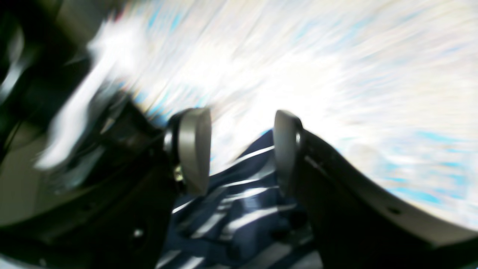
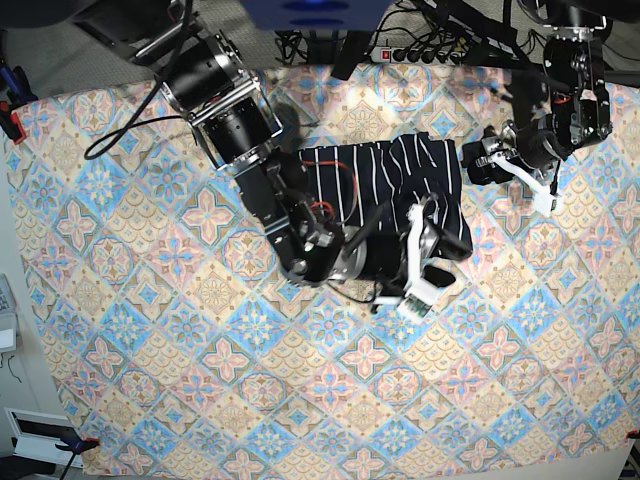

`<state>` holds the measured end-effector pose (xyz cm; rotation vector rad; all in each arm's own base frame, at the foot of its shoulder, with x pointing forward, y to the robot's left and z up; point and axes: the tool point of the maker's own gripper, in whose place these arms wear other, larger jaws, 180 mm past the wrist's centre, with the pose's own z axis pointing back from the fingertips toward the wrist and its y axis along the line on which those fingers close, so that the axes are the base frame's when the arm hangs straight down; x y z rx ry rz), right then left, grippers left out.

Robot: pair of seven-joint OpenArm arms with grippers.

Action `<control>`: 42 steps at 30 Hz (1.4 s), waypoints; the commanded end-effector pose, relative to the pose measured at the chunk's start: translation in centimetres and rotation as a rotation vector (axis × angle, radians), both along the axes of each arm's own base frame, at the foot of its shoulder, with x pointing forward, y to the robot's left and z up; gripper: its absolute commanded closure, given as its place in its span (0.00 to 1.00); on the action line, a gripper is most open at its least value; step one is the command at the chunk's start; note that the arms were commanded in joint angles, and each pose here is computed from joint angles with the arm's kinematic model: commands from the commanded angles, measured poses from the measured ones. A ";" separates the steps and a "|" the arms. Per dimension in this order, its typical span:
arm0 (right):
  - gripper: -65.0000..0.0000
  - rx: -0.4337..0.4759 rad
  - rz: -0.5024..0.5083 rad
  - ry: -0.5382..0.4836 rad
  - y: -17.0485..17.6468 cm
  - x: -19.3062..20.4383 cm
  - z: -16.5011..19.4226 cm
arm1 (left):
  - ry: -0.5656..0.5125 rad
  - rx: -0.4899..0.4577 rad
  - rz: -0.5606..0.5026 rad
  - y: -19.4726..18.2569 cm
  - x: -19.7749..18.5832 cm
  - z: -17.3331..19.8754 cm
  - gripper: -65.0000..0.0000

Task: Fold the T-shirt properly
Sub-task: 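Press the folded end down with the right gripper and release it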

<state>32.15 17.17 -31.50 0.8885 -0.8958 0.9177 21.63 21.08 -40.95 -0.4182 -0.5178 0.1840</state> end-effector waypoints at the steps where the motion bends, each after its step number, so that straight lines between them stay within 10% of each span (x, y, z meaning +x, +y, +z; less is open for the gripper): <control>1: 0.60 0.021 -0.024 -0.016 -0.8 0.9 0.8 | -0.062 0.006 -0.021 -0.2 0.8 1.8 0.48; 10: 0.99 -0.084 -0.156 0.119 -6.8 3.5 -5.0 | -0.060 -0.018 -0.142 -4.3 -1.6 2.6 0.98; 18: 0.99 -0.285 -0.161 0.115 -9.4 4.5 -9.8 | -0.027 -0.064 -0.206 -7.5 -2.6 1.6 0.99; 42: 0.99 -0.359 -0.200 0.212 -13.4 5.2 -14.0 | 0.124 0.124 -0.195 -7.5 -2.6 -5.8 0.99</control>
